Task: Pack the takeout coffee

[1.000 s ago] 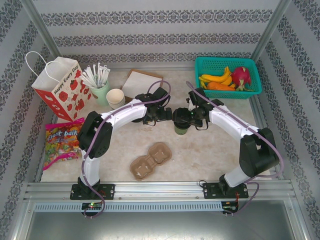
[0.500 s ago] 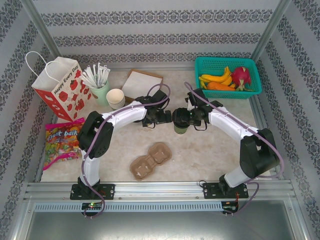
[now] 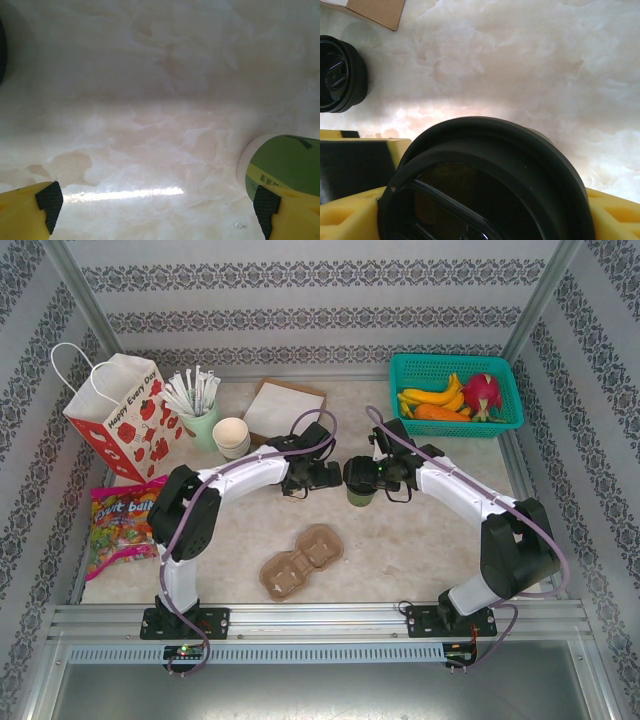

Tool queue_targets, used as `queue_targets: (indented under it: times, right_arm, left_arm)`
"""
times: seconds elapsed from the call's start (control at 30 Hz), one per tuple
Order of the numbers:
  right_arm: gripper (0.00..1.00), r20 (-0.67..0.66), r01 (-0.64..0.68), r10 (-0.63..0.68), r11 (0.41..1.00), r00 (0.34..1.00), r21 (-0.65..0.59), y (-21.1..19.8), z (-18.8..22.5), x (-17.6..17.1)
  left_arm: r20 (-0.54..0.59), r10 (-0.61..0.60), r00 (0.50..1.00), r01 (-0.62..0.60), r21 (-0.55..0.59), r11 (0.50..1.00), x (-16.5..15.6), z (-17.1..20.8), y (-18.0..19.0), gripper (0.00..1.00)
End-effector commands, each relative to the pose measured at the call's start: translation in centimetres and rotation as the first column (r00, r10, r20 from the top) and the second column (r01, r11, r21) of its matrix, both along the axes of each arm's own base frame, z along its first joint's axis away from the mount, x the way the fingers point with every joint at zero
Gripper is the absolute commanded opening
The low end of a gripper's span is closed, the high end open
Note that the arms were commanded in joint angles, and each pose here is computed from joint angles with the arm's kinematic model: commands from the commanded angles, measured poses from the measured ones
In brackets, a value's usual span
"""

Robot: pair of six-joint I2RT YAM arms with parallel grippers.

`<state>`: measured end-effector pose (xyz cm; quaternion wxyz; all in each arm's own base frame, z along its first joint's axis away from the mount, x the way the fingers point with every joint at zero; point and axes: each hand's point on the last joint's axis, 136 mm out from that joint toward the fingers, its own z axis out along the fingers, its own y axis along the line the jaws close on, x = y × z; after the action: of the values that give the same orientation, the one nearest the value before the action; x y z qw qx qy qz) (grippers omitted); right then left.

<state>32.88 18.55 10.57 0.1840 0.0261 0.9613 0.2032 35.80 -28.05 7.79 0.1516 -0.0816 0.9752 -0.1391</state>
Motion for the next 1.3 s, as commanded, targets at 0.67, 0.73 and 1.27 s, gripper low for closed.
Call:
queue_targets:
  times: [0.67,0.73,1.27]
  right_arm:
    - [0.71,-0.133,0.101,-0.126,0.979,0.983,-0.176,-7.8,-4.2,-0.5]
    - [0.71,-0.130,0.114,-0.138,0.978,0.982,-0.172,-8.3,-4.1,0.0]
    - [0.72,-0.084,0.180,-0.187,0.980,0.979,-0.088,-9.1,-2.9,8.6]
  left_arm:
    - [0.369,0.106,0.923,-0.063,-0.127,0.990,1.4,8.6,3.0,1.00]
    - [0.390,0.118,0.913,-0.072,-0.129,0.989,1.3,9.3,3.5,1.00]
    - [0.429,0.246,0.869,-0.219,-0.112,0.969,-0.1,11.5,8.7,1.00]
